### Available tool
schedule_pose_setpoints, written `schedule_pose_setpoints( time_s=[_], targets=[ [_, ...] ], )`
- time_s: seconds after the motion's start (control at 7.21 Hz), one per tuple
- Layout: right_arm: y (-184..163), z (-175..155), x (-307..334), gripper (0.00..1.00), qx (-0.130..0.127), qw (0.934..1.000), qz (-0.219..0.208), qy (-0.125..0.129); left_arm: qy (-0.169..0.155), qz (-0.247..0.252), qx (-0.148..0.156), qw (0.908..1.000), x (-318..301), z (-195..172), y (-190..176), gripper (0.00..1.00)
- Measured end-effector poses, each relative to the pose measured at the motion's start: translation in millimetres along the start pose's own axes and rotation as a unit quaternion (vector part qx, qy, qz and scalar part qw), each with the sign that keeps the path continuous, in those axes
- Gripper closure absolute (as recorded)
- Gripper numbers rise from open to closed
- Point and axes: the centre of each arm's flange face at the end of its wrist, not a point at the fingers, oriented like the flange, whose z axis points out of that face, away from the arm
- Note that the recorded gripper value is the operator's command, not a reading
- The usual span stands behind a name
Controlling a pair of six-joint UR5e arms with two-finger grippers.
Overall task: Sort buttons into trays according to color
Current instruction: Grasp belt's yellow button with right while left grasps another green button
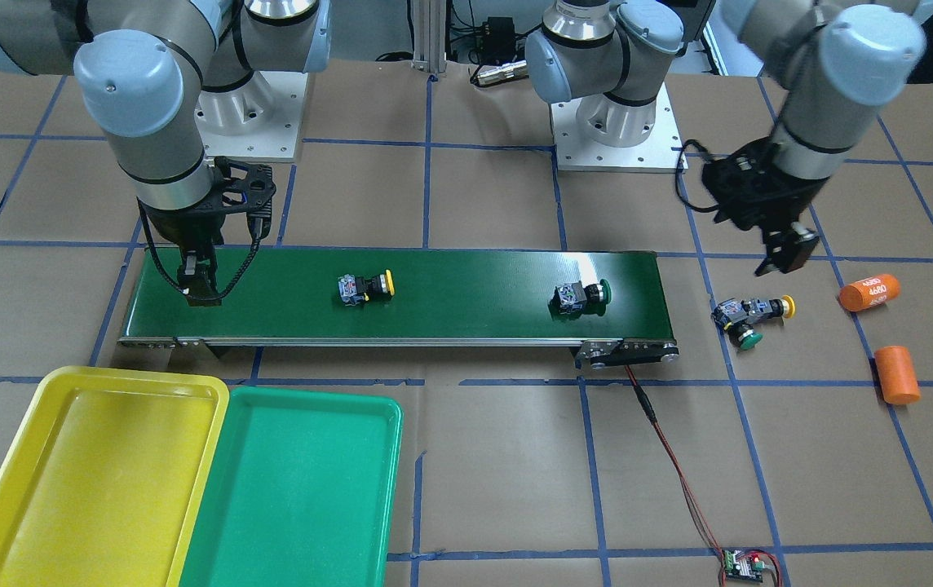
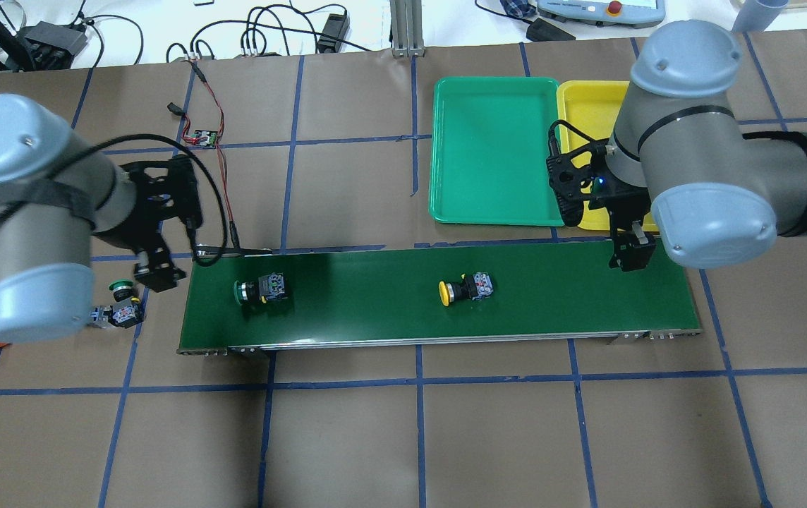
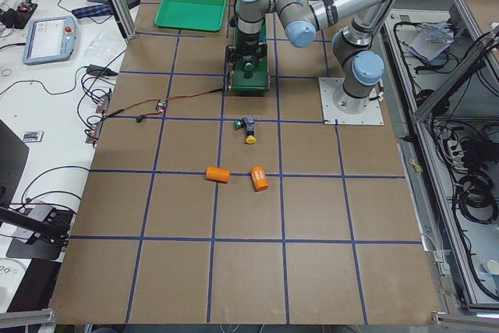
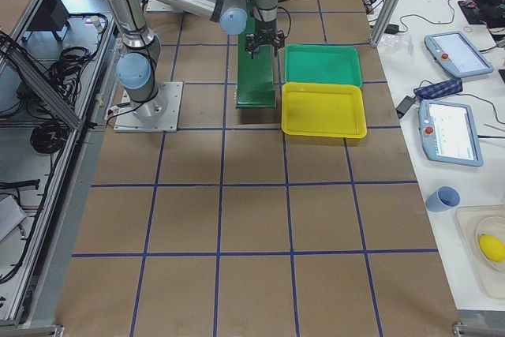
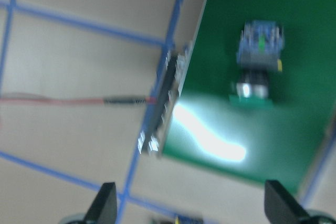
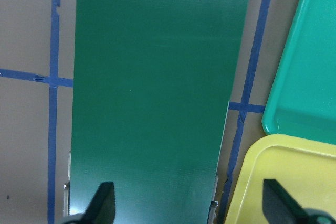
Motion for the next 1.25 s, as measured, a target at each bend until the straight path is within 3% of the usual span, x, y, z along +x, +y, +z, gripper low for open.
schedule_pose_setpoints(
  time_s=[0.14, 0.28, 0.42, 0.69, 1.25],
  targets=[
    [-4.5, 3.4, -1.6, 0.00, 0.000, 0.9998, 0.020, -0.001, 0.028, -0.003, 0.000, 0.9996, -11.7, 9.7, 63.5, 0.00],
    [-13.2, 5.0, -2.3, 0.00, -0.001, 0.9985, 0.055, -0.002, 0.031, 0.005, 0.008, 0.9995, -21.4, 23.5, 101.4, 0.00],
    [-24.4, 7.3, -0.9, 0.00, -0.004, 0.9963, 0.085, -0.003, 0.017, 0.020, 0.029, 0.9993, -35.1, 43.2, 116.1, 0.00],
    [-38.4, 14.0, 11.2, 0.00, -0.006, 0.9945, 0.104, -0.007, 0.003, 0.045, 0.079, 0.9959, -56.7, 93.1, 111.6, 0.00],
    [-45.1, 27.6, 12.5, 0.00, 0.009, 0.9995, 0.023, -0.021, -0.008, 0.090, 0.088, 0.9920, -48.6, 160.7, 88.4, 0.00]
  ],
)
